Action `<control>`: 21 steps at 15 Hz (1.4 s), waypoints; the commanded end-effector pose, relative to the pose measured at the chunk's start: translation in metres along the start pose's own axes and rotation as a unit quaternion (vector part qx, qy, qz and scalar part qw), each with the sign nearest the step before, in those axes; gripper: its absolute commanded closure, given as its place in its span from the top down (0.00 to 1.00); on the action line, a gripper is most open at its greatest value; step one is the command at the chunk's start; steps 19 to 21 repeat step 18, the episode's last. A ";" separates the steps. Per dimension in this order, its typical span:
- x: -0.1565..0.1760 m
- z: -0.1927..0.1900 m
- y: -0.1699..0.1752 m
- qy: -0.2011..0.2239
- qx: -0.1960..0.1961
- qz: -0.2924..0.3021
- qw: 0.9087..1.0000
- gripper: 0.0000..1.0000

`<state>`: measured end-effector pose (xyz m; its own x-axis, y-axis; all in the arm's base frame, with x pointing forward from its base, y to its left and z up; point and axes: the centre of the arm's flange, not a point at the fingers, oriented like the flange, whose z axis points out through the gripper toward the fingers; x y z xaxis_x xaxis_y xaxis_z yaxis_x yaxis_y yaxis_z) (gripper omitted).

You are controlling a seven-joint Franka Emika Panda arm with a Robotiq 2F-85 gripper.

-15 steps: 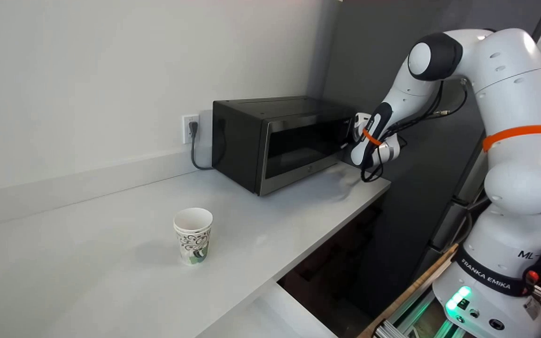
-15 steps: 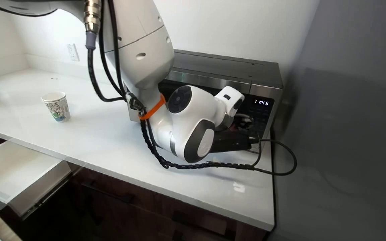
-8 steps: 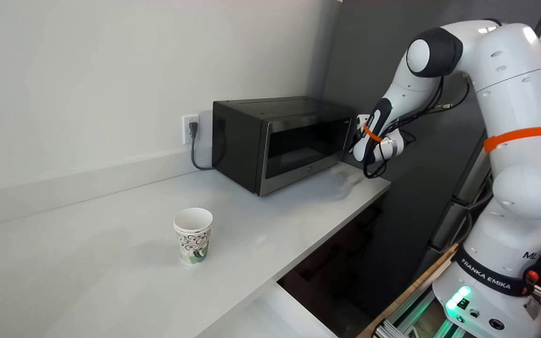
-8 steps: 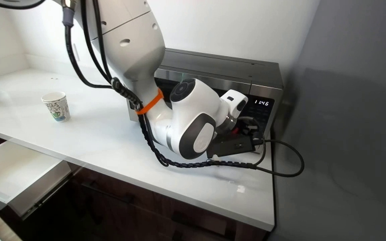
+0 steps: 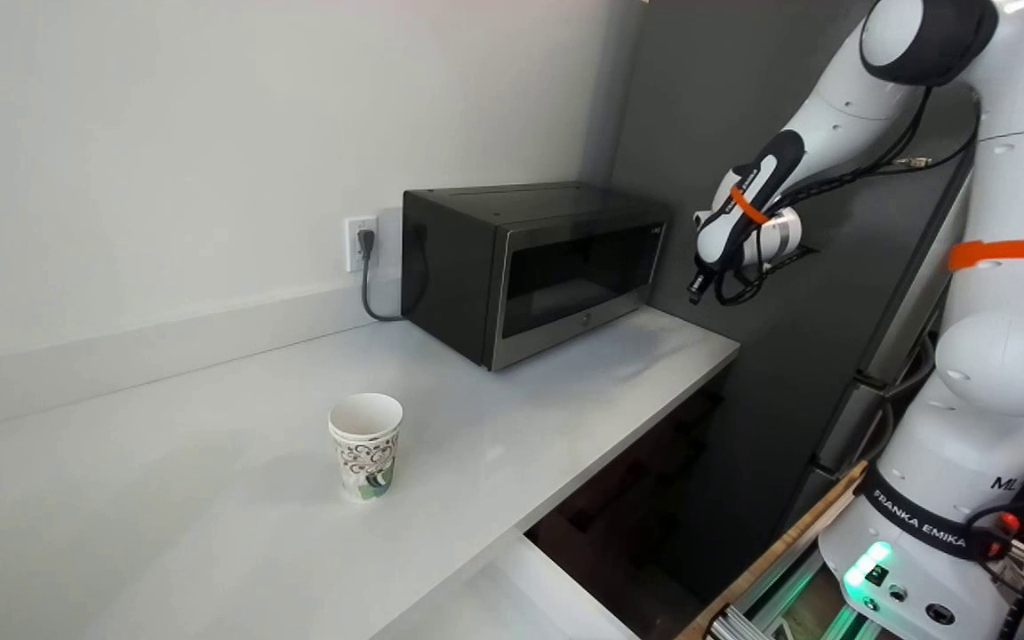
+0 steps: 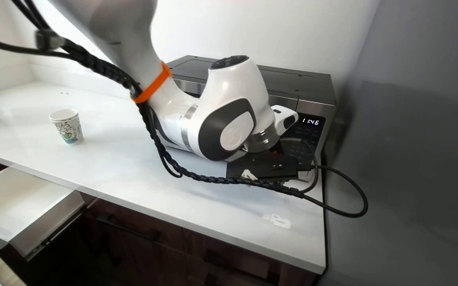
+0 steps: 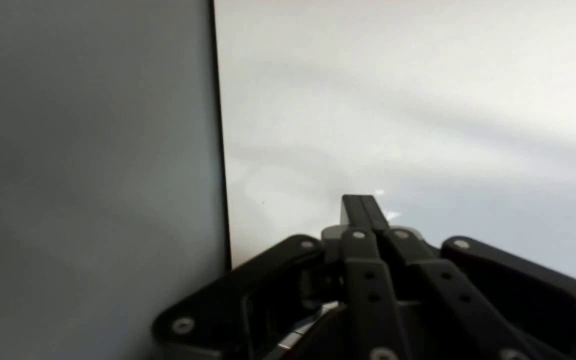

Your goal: Press a button on the microwave.

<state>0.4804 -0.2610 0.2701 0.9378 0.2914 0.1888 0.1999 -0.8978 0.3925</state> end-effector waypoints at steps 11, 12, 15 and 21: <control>0.000 -0.246 -0.046 -0.183 0.162 0.204 0.948 0.99; 0.001 -0.265 -0.044 -0.186 0.172 0.227 0.940 1.00; 0.004 -0.271 -0.046 -0.180 0.172 0.215 0.944 1.00; 0.000 -0.284 -0.041 -0.172 0.177 0.228 0.942 1.00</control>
